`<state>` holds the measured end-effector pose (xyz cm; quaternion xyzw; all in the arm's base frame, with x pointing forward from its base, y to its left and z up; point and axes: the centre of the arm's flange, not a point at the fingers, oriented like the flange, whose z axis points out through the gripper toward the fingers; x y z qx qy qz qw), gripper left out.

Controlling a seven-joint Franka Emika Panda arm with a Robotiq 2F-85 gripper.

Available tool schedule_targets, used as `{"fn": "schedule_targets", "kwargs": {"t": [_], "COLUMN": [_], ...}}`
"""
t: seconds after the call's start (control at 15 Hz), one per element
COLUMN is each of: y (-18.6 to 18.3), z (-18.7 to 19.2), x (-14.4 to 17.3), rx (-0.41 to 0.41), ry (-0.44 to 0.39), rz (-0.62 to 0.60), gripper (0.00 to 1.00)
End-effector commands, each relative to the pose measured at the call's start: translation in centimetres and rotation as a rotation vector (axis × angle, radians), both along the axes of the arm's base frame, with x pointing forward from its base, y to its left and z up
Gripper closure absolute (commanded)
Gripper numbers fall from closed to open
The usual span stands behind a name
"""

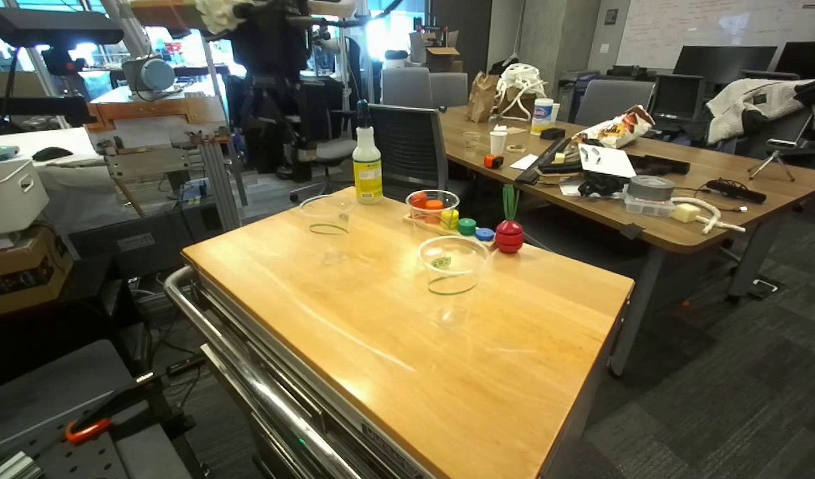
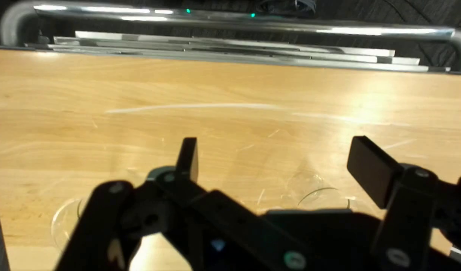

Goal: Stack up the cups

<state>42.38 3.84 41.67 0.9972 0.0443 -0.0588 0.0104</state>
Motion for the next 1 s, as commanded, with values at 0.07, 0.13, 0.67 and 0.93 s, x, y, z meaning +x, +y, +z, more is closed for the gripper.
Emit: {"fn": "schedule_targets", "kwargs": {"t": [0.07, 0.13, 0.67, 0.93], "y": [1.4, 1.5, 3.8, 4.4], "z": [-3.4, -4.4, -11.4, -13.0], "x": [8.0, 9.0, 14.8, 16.4], "rx": [0.046, 0.056, 0.085, 0.087], "ry": [-0.037, -0.026, 0.043, 0.055], "rz": [-0.077, -0.084, -0.095, -0.087], "gripper": [0.00, 0.00, 0.00, 0.09]}}
